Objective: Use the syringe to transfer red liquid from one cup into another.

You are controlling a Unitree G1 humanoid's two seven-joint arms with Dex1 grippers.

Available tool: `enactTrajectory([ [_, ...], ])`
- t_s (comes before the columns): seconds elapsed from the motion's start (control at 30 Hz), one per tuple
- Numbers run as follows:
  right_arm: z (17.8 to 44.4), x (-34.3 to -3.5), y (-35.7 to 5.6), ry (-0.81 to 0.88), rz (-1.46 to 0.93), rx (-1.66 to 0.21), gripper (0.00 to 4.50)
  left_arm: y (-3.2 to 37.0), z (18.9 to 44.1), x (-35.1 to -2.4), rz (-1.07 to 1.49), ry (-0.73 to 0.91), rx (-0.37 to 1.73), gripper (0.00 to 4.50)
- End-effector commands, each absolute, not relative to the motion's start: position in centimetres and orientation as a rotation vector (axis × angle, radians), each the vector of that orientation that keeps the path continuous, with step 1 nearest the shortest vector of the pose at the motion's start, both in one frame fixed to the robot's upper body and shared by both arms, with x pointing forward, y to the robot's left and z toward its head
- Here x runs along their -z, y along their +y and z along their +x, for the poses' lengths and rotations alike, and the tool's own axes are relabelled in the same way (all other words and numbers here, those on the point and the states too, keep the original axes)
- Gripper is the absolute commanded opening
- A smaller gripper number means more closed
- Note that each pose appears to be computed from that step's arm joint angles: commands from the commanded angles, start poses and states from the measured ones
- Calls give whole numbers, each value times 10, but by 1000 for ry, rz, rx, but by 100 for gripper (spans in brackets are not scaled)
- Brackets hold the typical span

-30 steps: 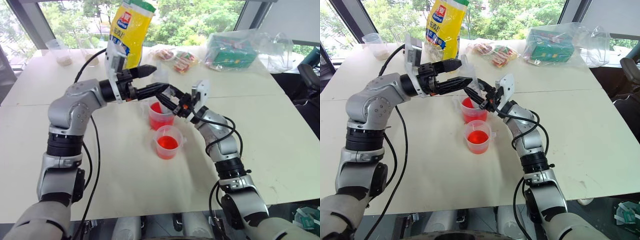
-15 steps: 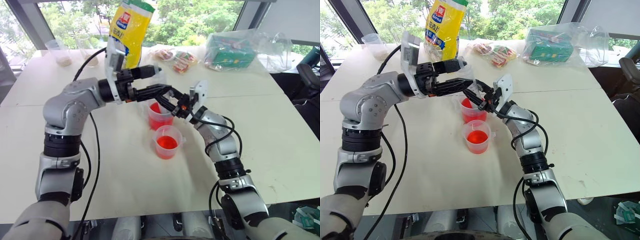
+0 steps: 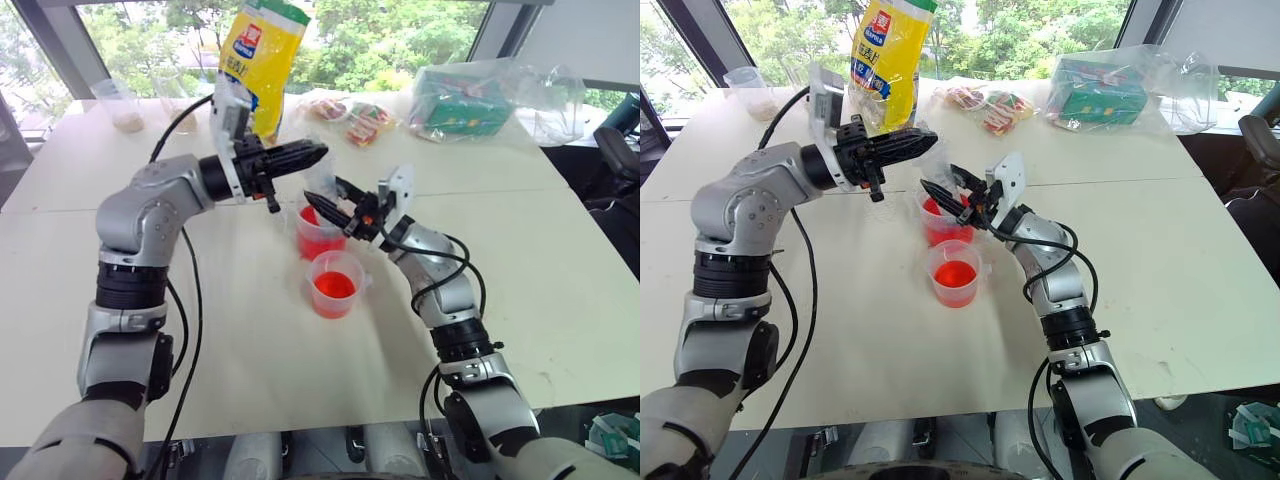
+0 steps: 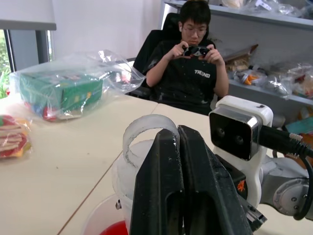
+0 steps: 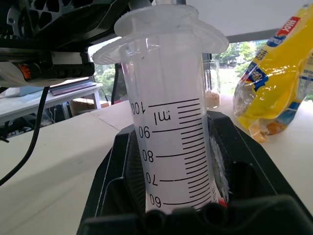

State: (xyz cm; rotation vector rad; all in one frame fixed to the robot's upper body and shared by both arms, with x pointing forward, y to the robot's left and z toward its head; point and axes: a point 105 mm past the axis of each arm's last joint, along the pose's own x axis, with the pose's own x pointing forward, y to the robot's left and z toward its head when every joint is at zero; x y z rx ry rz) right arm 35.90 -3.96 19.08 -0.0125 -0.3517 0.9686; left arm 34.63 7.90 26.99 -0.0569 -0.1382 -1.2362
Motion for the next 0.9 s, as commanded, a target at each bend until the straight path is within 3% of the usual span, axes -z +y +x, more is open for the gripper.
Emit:
enactTrajectory([
  [0.03, 356, -192, -34, -348, -29, -998, 141, 69, 337, -296, 7, -248, 1287, 1],
  [0.47, 355, -178, -32, -282, -27, -1028, 141, 85, 348, -325, 47, -350, 1200, 1],
  [0.9, 352, -173, -28, -268, -23, -1045, 141, 96, 351, -333, 56, -373, 1164, 1],
])
